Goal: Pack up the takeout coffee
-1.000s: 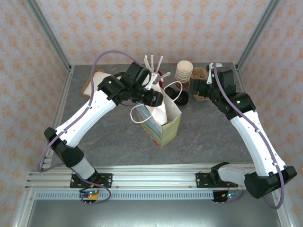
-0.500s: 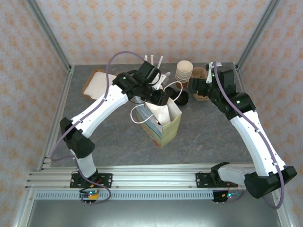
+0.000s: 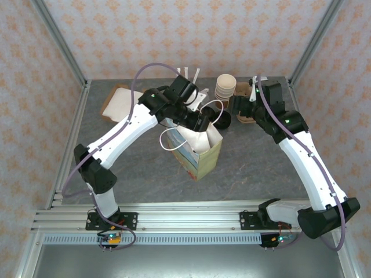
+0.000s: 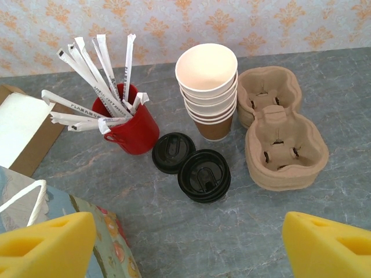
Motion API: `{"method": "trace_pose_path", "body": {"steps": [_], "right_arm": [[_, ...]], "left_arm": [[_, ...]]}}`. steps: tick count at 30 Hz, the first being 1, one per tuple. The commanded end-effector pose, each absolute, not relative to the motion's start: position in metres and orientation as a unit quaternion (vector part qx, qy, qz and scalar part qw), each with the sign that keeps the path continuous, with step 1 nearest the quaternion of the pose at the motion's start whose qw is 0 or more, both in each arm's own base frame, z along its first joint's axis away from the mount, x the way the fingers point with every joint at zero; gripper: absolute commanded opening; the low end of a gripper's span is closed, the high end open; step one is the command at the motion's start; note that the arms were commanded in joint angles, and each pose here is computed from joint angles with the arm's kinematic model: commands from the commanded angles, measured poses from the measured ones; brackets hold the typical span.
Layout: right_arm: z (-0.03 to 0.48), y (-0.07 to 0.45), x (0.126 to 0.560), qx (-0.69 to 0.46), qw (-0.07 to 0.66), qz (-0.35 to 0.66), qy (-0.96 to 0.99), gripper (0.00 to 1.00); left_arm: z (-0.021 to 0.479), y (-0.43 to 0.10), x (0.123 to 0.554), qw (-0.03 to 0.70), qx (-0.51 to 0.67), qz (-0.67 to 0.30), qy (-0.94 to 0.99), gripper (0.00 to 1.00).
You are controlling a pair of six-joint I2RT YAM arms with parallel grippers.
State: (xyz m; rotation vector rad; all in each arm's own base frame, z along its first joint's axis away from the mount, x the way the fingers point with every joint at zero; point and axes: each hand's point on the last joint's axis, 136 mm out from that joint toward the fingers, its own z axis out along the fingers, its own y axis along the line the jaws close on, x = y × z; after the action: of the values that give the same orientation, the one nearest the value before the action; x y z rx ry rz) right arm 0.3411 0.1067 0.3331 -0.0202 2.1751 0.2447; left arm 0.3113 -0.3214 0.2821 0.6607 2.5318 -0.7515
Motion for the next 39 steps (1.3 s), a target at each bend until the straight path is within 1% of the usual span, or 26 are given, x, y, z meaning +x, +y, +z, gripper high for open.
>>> {"method": "trace_pose_path", "body": {"steps": [1, 6, 8, 11, 13, 14, 17, 20, 23, 28, 30, 34, 37, 39], "right_arm": [[0.345, 0.103, 0.340, 0.000, 0.476, 0.103, 0.873, 0.84], [0.345, 0.097, 0.344, 0.013, 0.489, 0.088, 0.868, 0.84], [0.356, 0.090, 0.340, 0.025, 0.509, 0.082, 0.857, 0.85], [0.357, 0.082, 0.340, 0.040, 0.524, 0.068, 0.848, 0.85], [0.355, 0.082, 0.340, 0.041, 0.526, 0.072, 0.846, 0.85], [0.355, 0.084, 0.340, 0.040, 0.526, 0.077, 0.846, 0.85], [0.352, 0.089, 0.342, 0.037, 0.520, 0.088, 0.849, 0.85], [0.351, 0.093, 0.344, 0.035, 0.514, 0.096, 0.852, 0.85], [0.347, 0.096, 0.343, 0.032, 0.507, 0.102, 0.855, 0.85], [0.347, 0.093, 0.341, 0.030, 0.506, 0.095, 0.857, 0.85], [0.347, 0.093, 0.341, 0.029, 0.505, 0.094, 0.857, 0.85], [0.345, 0.092, 0.340, 0.028, 0.503, 0.089, 0.859, 0.85], [0.342, 0.092, 0.340, 0.026, 0.501, 0.089, 0.861, 0.85], [0.341, 0.093, 0.340, 0.025, 0.499, 0.090, 0.861, 0.85]], "left_arm": [[0.353, -0.308, 0.304, 0.310, 0.259, -0.288, 0.868, 0.51], [0.383, -0.275, 0.316, 0.397, 0.219, -0.264, 0.851, 0.55], [0.395, -0.260, 0.320, 0.435, 0.194, -0.257, 0.841, 0.57], [0.406, -0.224, 0.329, 0.495, 0.134, -0.228, 0.828, 0.65], [0.410, -0.209, 0.332, 0.519, 0.104, -0.231, 0.816, 0.66], [0.410, -0.212, 0.330, 0.520, 0.109, -0.240, 0.813, 0.66], [0.397, -0.231, 0.332, 0.480, 0.135, -0.261, 0.827, 0.60], [0.375, -0.246, 0.344, 0.435, 0.155, -0.242, 0.853, 0.54], [0.357, -0.258, 0.356, 0.406, 0.169, -0.235, 0.867, 0.53], [0.343, -0.277, 0.368, 0.378, 0.182, -0.248, 0.873, 0.51], [0.335, -0.283, 0.369, 0.363, 0.186, -0.250, 0.878, 0.45], [0.319, -0.292, 0.365, 0.332, 0.195, -0.261, 0.885, 0.30], [0.308, -0.297, 0.358, 0.315, 0.204, -0.265, 0.888, 0.23], [0.297, -0.298, 0.355, 0.301, 0.207, -0.261, 0.893, 0.22]]}}
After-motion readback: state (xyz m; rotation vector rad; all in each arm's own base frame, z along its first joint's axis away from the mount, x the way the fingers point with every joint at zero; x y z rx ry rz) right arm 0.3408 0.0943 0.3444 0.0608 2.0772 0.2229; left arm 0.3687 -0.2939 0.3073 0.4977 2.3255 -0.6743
